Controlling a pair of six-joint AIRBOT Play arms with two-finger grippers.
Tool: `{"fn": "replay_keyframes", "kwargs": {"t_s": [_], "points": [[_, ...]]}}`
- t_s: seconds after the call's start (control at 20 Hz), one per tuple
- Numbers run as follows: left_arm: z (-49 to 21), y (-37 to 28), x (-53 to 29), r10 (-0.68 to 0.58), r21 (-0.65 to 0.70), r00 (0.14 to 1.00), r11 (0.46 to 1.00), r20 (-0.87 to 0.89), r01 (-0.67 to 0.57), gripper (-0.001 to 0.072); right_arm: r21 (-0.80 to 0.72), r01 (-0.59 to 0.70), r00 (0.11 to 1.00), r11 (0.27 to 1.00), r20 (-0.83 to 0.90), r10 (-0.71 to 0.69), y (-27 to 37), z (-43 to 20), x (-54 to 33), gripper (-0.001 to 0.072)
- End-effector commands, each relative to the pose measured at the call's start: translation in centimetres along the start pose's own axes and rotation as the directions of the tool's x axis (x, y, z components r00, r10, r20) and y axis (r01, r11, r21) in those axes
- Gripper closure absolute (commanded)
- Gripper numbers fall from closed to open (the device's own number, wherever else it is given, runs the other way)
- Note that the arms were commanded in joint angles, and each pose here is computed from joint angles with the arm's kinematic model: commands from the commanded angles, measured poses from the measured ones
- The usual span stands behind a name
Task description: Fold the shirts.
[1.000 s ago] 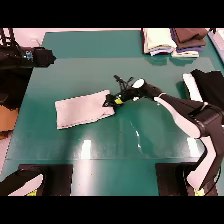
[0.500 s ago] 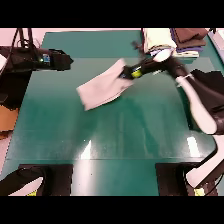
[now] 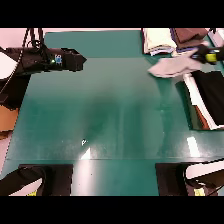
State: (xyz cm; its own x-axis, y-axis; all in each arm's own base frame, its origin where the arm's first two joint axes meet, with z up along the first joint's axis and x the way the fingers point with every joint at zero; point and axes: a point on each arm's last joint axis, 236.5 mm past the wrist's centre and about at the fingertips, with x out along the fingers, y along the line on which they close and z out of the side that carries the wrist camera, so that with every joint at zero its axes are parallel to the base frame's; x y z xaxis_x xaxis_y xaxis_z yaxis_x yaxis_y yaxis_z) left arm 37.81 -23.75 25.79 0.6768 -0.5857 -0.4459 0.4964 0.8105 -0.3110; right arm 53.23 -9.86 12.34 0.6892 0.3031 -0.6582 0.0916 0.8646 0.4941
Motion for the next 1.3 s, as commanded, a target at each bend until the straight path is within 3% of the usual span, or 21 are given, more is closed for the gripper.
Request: {"fn": "replay_keyframes", "kwargs": {"t_s": [0.0, 0.15, 0.35, 0.55, 0.8, 0.95, 1.25], "points": [[0.1, -0.3, 0.1, -0.008, -0.017, 1.0, 1.0, 0.004, 0.008, 0.0685, 0.1, 0.102, 0.983, 0.99, 0.142, -0.116, -7.4, 3.4, -4.5, 0.0698], [-0.1, -0.3, 0.1, -0.008, -0.061, 1.0, 0.998, -0.003, 0.008, 0.0685, 0.102, 0.083, 0.959, 0.991, 0.262, -0.107, -7.6, 6.6, -6.3, 0.0699], [-1.0, -0.3, 0.0, -0.008, -0.064, 0.999, 0.998, -0.042, 0.005, 0.0685, -0.005, 0.084, 0.886, 0.996, 0.458, -0.072, -3.7, 13.1, -11.7, 0.0699], [-1.4, -0.3, 0.0, -0.008, -0.064, 0.998, 0.998, -0.056, 0.005, 0.0685, -0.05, 0.125, 0.841, 0.991, 0.535, -0.079, -1.9, 14.8, -16.0, 0.0699], [-1.5, -0.3, 0.0, -0.008, -0.063, 0.998, 0.998, -0.061, 0.005, 0.0685, -0.004, 0.243, 0.86, 0.97, 0.463, -0.213, -4.9, 10.2, -18.0, 0.0699], [-1.6, -0.3, 0.0, -0.008, -0.063, 0.998, 0.998, -0.067, 0.004, 0.0685, -0.018, 0.361, 0.885, 0.932, 0.323, -0.336, -8.0, 4.3, -18.0, 0.0698], [-2.0, -0.3, 0.0, -0.008, -0.055, 0.997, 0.998, -0.082, 0.004, 0.0685, 0.065, 0.4, 0.913, 0.914, 0.054, -0.404, -11.3, -9.7, -17.7, 0.0697]]}}
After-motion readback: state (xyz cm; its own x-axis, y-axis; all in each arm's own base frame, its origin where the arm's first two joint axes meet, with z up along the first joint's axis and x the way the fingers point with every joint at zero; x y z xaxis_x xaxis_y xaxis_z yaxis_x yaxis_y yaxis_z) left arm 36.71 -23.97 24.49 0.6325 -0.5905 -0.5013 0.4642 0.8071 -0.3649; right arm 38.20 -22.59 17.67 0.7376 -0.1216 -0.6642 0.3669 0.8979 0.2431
